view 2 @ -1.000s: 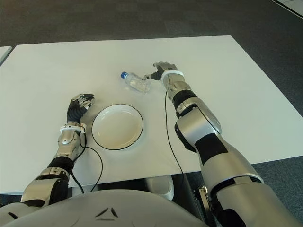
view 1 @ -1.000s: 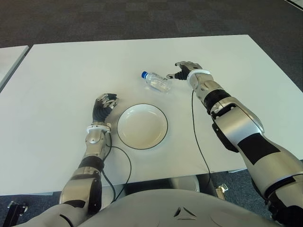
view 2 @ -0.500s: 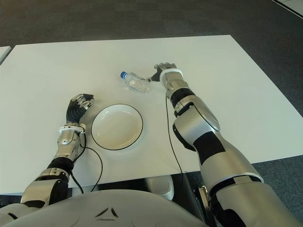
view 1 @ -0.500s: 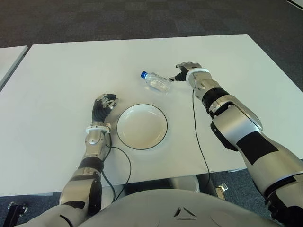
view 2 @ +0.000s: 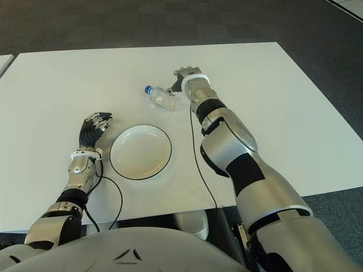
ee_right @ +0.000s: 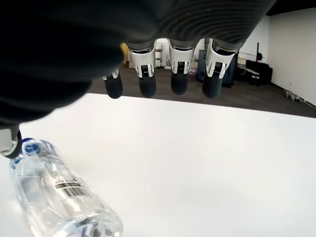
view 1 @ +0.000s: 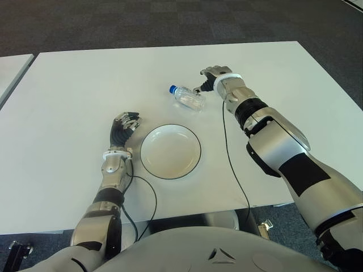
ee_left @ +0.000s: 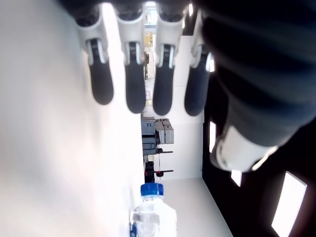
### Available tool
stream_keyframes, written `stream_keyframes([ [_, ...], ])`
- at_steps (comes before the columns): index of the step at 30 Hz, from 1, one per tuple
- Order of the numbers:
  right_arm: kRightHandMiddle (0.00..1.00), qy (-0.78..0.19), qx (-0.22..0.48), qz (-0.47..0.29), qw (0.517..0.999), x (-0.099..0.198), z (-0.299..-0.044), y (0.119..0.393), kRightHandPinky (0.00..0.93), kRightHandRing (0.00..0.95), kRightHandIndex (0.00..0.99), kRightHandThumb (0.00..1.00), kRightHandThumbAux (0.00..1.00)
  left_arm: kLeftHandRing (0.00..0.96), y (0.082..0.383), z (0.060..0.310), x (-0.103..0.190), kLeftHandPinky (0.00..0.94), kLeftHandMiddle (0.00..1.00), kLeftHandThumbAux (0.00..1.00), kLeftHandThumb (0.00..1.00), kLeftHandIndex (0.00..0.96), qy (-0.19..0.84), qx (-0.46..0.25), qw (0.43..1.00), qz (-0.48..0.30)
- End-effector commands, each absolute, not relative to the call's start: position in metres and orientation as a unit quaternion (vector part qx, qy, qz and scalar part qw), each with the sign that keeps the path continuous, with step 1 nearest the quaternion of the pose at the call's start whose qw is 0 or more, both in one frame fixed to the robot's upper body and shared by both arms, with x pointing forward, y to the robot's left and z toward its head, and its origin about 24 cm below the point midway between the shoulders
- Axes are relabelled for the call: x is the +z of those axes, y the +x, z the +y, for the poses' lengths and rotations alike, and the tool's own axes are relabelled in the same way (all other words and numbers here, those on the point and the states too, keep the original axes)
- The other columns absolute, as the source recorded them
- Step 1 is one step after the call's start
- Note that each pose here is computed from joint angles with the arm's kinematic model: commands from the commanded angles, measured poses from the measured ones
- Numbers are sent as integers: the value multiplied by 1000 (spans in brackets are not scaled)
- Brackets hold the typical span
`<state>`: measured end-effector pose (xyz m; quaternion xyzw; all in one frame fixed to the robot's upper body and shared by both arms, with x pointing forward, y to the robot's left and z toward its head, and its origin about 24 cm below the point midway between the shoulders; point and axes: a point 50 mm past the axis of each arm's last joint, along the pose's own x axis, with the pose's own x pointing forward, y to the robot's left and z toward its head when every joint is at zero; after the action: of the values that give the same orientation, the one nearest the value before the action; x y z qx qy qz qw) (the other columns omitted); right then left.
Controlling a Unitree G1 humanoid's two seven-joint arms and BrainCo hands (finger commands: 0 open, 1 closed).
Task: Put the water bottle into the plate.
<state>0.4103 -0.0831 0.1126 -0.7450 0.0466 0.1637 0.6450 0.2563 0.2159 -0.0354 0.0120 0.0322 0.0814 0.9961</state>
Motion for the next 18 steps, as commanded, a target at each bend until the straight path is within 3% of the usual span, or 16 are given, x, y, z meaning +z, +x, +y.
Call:
stream_keyframes([
  [1, 0, -724, 170, 48, 667, 112, -78, 409, 0, 0, 0, 481, 274, 343, 239, 217, -56, 370, 342, 725, 698, 410, 0, 99, 991, 90],
  [10, 0, -684, 159, 23, 711, 116, -70, 409, 0, 0, 0, 500, 278, 335, 237, 217, -55, 348, 336, 725, 694, 409, 6, 95, 992, 81],
  [18, 0, -668, 142, -8, 730, 147, -60, 417, 0, 0, 0, 506, 291, 332, 236, 219, -56, 355, 337, 725, 692, 409, 4, 96, 991, 88],
])
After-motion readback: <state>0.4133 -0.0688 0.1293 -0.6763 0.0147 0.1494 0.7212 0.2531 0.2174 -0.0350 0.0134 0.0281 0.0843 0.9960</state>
